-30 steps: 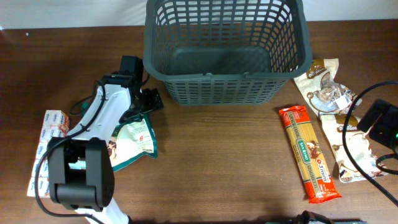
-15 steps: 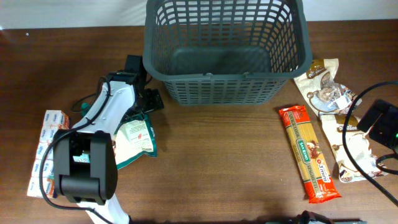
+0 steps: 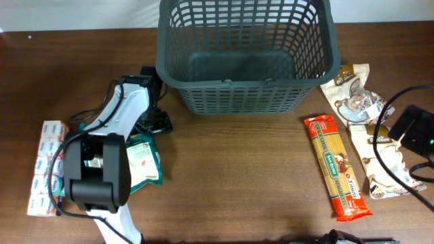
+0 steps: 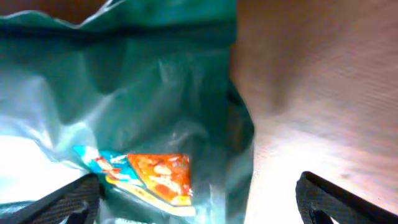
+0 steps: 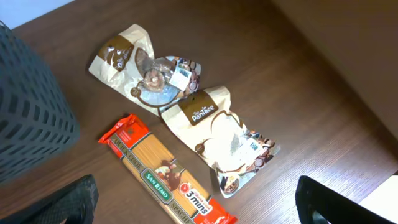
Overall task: Pack container
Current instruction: 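Close the left gripper on the green pouch's edge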
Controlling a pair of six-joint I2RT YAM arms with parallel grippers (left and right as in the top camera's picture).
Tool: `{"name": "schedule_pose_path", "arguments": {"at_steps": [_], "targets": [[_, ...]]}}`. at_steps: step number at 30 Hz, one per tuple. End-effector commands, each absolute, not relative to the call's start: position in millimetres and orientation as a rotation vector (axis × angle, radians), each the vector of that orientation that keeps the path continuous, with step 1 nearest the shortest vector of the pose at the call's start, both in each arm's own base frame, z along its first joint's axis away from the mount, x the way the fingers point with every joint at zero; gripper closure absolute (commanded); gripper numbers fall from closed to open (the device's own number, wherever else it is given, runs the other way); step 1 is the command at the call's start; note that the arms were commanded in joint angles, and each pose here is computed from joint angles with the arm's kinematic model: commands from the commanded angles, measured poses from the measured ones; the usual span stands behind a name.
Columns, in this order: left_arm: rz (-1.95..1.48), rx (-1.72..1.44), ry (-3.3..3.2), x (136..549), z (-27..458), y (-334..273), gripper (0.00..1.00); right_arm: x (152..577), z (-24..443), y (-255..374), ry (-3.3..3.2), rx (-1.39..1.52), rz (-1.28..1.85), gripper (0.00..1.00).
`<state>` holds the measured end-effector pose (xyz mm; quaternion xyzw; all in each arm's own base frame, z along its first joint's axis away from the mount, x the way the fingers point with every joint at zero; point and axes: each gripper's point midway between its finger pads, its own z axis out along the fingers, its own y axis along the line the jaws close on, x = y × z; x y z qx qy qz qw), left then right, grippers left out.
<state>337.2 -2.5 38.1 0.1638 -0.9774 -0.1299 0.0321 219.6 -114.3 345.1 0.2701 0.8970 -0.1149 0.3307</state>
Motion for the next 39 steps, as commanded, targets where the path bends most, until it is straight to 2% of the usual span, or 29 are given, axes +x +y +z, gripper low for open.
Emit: {"name": "schedule_pose_path", "arguments": {"at_steps": [1, 11, 26, 32, 39], "targets": [[-0.487, 0.527, -3.032, 352, 52, 10, 0.01, 220, 350, -115, 2.323, 0.723, -0.291, 0.01], [-0.482, 0.421, -3.090, 366, 89, -17, 0.01, 220, 350, -115, 2.322, 0.723, -0.291, 0.01], [-0.591, 0.412, -3.025, 350, 93, -13, 0.01, 220, 350, -115, 2.323, 0.723, -0.291, 0.01], [-0.604, 0.482, -2.996, 343, 84, -11, 0.01, 220, 350, -115, 2.323, 0.723, -0.291, 0.01], [-0.604, 0.493, -2.964, 327, 48, -9, 0.01, 220, 350, -115, 2.323, 0.723, -0.291, 0.01]]}}
